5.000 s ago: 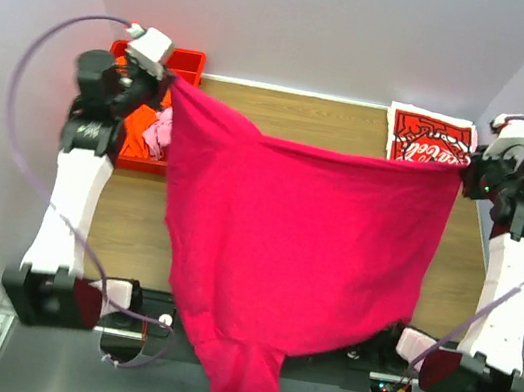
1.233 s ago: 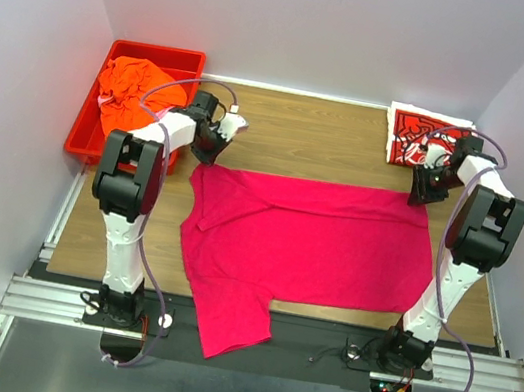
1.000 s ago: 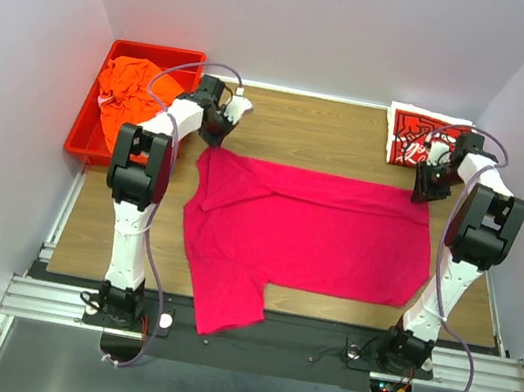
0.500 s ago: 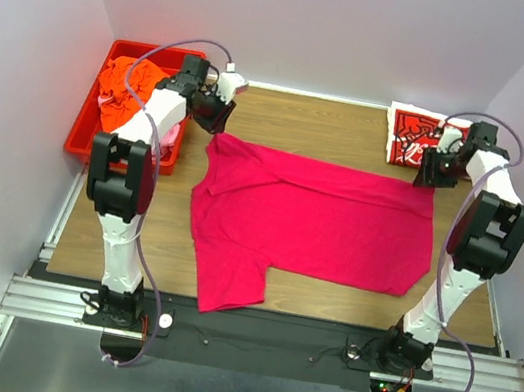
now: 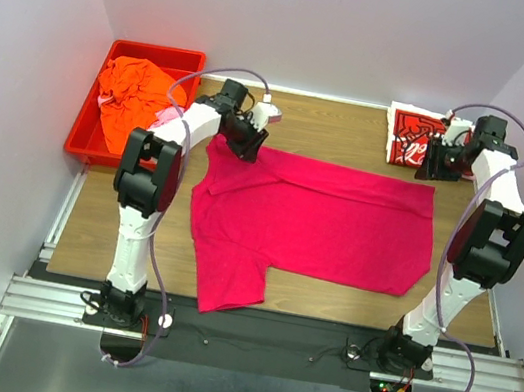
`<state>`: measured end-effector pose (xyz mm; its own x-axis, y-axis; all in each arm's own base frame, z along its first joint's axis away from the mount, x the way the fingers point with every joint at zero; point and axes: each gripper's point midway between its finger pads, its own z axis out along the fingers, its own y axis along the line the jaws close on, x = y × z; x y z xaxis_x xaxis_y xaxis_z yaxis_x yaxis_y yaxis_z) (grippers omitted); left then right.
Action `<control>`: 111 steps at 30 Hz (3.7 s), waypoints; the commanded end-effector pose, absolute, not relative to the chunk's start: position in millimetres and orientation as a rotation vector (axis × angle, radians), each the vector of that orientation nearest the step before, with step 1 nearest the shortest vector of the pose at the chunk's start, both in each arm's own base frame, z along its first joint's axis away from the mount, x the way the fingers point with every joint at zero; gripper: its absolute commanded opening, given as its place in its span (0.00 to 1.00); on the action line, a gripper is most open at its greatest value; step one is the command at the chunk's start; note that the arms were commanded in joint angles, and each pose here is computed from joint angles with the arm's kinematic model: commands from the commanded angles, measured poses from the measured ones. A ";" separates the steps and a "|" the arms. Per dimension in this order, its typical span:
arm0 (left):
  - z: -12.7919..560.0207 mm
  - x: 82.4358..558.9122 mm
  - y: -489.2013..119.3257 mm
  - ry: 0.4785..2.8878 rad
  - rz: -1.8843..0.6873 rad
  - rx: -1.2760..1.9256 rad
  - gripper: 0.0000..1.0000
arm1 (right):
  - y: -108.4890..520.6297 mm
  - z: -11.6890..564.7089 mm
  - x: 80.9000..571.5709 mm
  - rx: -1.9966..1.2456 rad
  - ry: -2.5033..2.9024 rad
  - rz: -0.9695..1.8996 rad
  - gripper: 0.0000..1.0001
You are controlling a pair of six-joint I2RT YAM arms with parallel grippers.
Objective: Fold and stack the t-shirts
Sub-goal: Fold the tshirt
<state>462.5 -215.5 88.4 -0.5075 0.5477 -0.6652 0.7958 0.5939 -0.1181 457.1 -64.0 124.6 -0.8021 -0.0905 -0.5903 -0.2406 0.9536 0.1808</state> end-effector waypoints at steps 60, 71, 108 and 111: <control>123.4 324.0 -244.1 2.169 -0.675 1.375 0.45 | -14.6 114.6 412.1 -0.401 2.546 0.588 0.49; 88.2 337.1 -147.9 2.311 -0.473 1.256 0.41 | -4.3 83.9 382.1 -0.449 2.659 0.561 0.39; 109.5 273.5 -156.0 2.169 -0.411 1.488 0.45 | -54.7 94.0 235.3 -1.063 2.719 0.037 0.53; 107.2 263.0 -166.3 2.156 -0.436 1.520 0.45 | -63.8 80.3 228.5 -1.110 2.745 -0.024 0.53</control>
